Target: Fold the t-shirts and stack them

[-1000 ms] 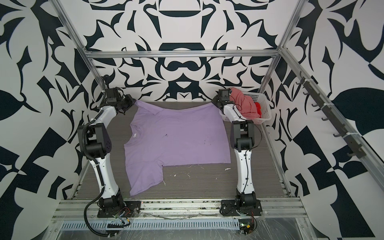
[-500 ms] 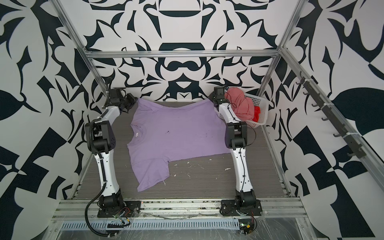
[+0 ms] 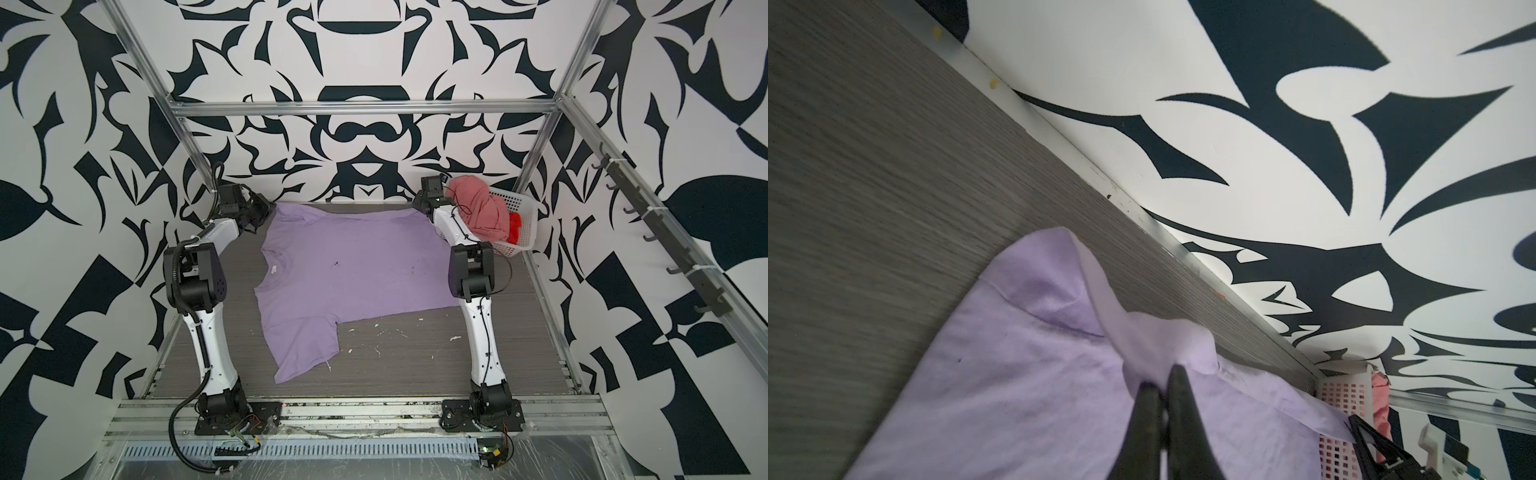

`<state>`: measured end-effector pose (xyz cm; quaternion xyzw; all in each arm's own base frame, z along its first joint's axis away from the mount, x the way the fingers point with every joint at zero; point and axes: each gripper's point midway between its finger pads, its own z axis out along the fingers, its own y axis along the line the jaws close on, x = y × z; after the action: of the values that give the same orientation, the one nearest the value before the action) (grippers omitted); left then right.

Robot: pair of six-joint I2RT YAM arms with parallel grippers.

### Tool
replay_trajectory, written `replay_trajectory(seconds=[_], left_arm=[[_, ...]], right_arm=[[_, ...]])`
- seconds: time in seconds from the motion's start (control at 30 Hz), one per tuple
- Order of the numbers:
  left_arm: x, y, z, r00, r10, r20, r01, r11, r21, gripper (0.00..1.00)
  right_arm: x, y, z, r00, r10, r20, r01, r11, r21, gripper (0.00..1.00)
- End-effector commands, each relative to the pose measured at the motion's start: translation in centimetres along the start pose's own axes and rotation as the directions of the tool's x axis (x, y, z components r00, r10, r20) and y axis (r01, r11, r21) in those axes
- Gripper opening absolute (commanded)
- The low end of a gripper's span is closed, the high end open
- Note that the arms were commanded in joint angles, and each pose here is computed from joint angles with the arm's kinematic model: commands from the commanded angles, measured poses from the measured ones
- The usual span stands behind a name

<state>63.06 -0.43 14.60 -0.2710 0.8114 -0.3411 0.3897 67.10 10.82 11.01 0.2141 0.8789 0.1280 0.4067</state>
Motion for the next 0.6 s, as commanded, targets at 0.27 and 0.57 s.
replay_trajectory(seconds=[0.27, 0.57], left_arm=[[-0.7, -3.5, -2.7, 0.999, 0.021, 0.031, -0.022, 0.998, 0.060, 0.00], [1.1, -3.5, -7.9, 0.999, 0.037, -0.028, -0.038, 0.998, -0.041, 0.00]], right_arm=[[-0.3, 1.6, -2.1, 1.000, 0.007, 0.027, -0.008, 0.999, 0.038, 0.00], [-3.7, -0.6, -4.2, 0.997, 0.036, -0.070, -0.040, 0.997, -0.059, 0.00]])
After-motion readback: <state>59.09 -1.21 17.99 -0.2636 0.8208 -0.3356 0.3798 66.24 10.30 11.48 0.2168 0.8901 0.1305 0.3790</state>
